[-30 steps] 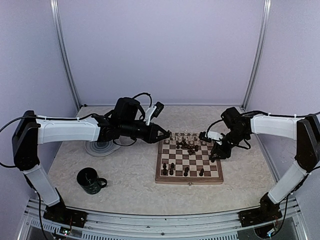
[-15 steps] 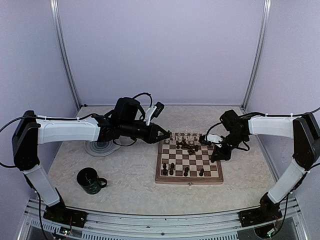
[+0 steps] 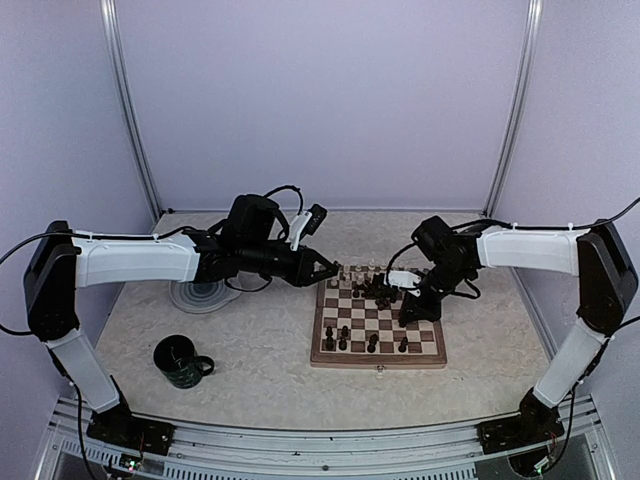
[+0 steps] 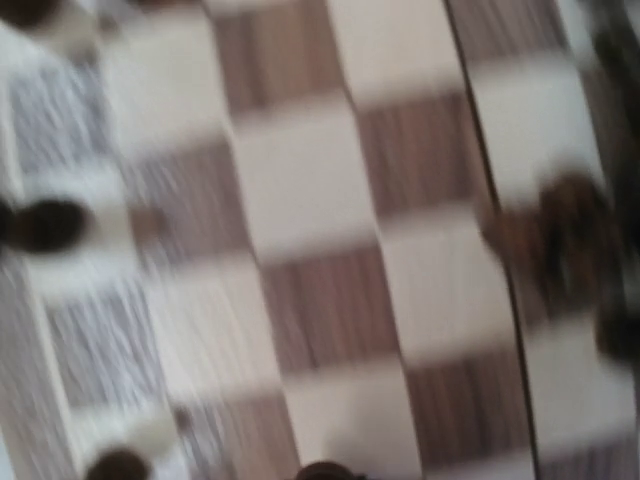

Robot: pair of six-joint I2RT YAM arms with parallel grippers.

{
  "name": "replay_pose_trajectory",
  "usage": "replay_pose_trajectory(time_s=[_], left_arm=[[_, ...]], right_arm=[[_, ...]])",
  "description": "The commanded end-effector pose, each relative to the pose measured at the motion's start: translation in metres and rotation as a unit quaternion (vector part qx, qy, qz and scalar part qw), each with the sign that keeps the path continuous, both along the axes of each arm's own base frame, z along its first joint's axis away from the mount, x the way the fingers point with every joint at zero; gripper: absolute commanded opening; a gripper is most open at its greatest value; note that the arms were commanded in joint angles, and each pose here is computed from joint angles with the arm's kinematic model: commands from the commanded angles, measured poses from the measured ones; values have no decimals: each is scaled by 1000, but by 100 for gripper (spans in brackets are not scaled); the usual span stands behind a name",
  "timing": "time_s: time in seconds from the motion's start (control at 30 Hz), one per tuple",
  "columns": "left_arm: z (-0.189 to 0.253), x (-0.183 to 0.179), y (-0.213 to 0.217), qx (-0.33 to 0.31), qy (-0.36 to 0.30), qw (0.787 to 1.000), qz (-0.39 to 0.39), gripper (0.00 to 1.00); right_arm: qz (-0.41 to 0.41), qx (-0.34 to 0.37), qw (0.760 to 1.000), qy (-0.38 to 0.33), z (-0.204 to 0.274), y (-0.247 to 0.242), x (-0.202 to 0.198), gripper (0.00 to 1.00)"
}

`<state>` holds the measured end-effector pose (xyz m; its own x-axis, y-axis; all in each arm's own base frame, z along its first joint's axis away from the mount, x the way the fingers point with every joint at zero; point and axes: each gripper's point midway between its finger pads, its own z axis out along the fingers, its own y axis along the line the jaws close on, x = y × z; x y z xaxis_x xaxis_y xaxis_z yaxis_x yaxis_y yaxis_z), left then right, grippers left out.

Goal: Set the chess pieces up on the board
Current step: Move the pawn to f7.

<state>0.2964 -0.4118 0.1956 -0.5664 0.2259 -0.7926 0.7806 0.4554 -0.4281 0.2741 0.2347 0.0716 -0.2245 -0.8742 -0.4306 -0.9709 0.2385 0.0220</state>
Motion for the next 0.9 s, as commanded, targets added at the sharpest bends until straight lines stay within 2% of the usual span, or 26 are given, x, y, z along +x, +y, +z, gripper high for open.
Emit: replay_pose_trajectory(time_s=[0.0, 0.37, 0.87], left_arm=[[9, 2, 4, -2, -16, 1000, 0, 5], [15, 7, 10, -3, -24, 1000, 7, 5], [27, 20, 23, -6, -39, 999, 26, 5]], right_arm=[[29, 10, 1000, 5, 6, 30, 1, 1], [80, 29, 996, 20, 9, 83, -5, 1], [112, 20, 993, 45, -7, 101, -25, 1]])
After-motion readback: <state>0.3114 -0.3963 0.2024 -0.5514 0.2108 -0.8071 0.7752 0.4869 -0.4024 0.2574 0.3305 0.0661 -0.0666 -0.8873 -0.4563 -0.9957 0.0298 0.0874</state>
